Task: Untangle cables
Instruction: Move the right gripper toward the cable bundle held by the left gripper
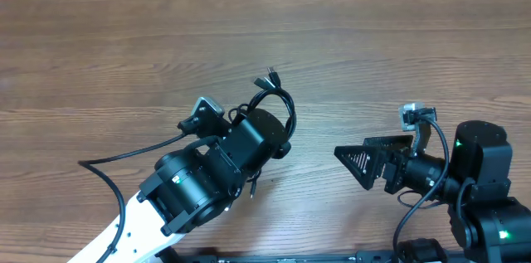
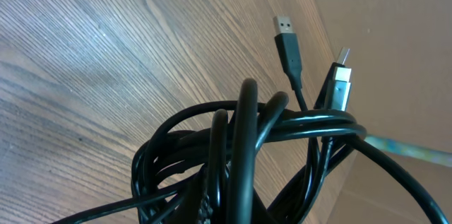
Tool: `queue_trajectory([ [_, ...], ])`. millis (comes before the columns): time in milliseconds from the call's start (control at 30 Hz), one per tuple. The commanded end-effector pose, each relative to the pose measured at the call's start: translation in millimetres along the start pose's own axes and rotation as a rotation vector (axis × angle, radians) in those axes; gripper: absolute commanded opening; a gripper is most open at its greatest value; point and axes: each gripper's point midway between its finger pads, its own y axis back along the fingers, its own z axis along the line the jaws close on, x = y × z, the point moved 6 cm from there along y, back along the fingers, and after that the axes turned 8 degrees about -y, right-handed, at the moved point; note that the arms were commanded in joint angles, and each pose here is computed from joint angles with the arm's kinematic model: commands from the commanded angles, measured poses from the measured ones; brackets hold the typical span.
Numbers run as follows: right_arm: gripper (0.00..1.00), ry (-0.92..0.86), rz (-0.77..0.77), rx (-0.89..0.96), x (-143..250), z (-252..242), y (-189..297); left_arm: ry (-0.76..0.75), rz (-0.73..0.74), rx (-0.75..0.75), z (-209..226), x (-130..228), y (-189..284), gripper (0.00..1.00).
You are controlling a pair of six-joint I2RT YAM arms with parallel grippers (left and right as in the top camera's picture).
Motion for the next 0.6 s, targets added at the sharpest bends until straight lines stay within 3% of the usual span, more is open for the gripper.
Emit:
queue_trajectory([
  [0, 1.0, 0.052, -0.007, -0.035, -1.9, 9.7, 4.5, -0.077, 0.019, 0.057, -10.6, 2.9, 2.8, 0.04],
  [267, 1.0, -0.048, -0.03, -0.049, -7.4, 12.7, 4.7, -0.491, 0.01, 0.225, -40.3, 7.3, 7.0, 0.04],
  [433, 0.85, -0.057, -0.045, -0.057, -10.6, 14.4, 4.9, -0.683, 0.038, 0.318, -52.3, 15.3, 10.7, 0.05],
  [567, 0.76, -0.169, -0.093, 0.017, -15.3, 5.3, 5.1, -0.776, 0.064, 0.378, -58.2, 21.3, 13.8, 0.04],
])
